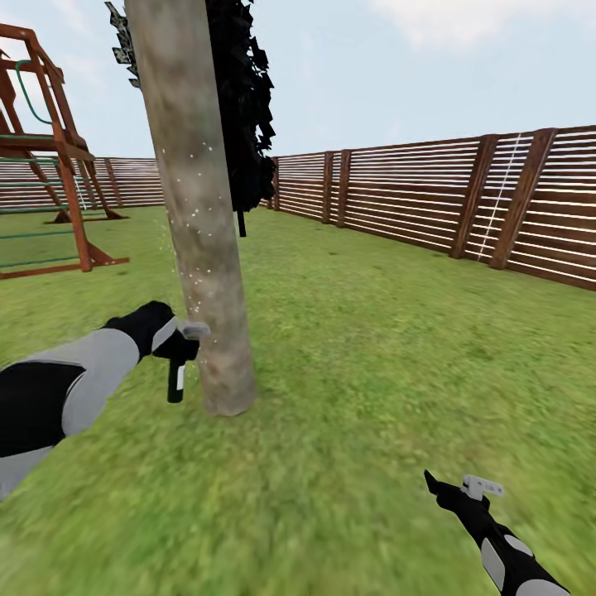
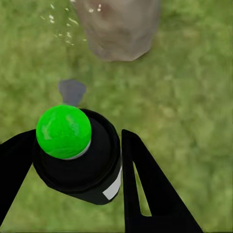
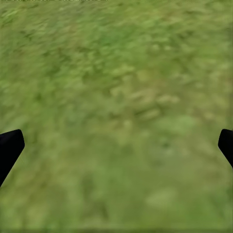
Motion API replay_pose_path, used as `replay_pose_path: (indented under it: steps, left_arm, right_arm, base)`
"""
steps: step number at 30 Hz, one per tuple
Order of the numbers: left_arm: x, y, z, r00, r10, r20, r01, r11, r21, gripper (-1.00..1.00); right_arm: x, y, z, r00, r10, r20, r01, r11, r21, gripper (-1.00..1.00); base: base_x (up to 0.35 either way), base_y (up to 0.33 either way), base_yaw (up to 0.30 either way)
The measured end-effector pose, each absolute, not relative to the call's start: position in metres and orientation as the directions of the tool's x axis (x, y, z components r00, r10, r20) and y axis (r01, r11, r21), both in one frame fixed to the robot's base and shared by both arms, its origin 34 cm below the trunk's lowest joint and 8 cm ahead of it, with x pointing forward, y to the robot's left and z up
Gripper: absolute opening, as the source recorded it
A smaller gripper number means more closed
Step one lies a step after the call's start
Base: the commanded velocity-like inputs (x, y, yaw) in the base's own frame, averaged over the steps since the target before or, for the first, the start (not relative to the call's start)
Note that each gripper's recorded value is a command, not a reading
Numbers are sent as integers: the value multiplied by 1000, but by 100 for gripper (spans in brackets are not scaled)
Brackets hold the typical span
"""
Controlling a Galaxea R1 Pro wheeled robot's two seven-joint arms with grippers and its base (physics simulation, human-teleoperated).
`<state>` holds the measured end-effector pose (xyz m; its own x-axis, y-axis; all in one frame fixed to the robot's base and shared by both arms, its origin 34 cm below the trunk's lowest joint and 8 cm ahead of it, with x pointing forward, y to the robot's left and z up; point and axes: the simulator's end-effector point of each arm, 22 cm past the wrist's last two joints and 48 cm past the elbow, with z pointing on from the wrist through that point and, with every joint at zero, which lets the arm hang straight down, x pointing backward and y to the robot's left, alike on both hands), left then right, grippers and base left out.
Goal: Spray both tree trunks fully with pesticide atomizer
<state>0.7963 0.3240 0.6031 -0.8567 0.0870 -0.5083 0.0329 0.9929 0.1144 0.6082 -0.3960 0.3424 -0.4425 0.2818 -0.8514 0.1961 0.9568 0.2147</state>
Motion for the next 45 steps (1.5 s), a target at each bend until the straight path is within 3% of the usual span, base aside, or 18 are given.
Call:
replay_pose_path:
  steps: [7, 14, 24, 33, 45]
  left_arm:
    - [738, 310, 476, -901, 116, -418, 83, 992, 98, -100]
    - [710, 239, 435, -911, 170, -375, 169, 985, 35, -100]
    - [765, 222, 489, -809, 167, -563, 178, 983, 36, -100]
    - [715, 238, 407, -831, 114, -544, 143, 990, -10, -100]
    - [717, 252, 406, -821, 80, -566, 113, 993, -22, -100]
  right_arm:
    - [608, -396, 342, -442, 282, -851, 196, 957, 215, 100]
    - [608, -396, 343, -443, 279, -852, 192, 958, 213, 100]
    - [608, -395, 342, -445, 278, -851, 192, 958, 213, 100]
    - [608, -396, 342, -444, 279, -852, 193, 958, 213, 100]
    - [608, -395, 342, -444, 281, -851, 194, 957, 215, 100]
  base:
    - [0, 0, 0]
    - [0, 0, 0]
    - [0, 0, 0]
    - [0, 0, 0]
    - [94, -121, 53]
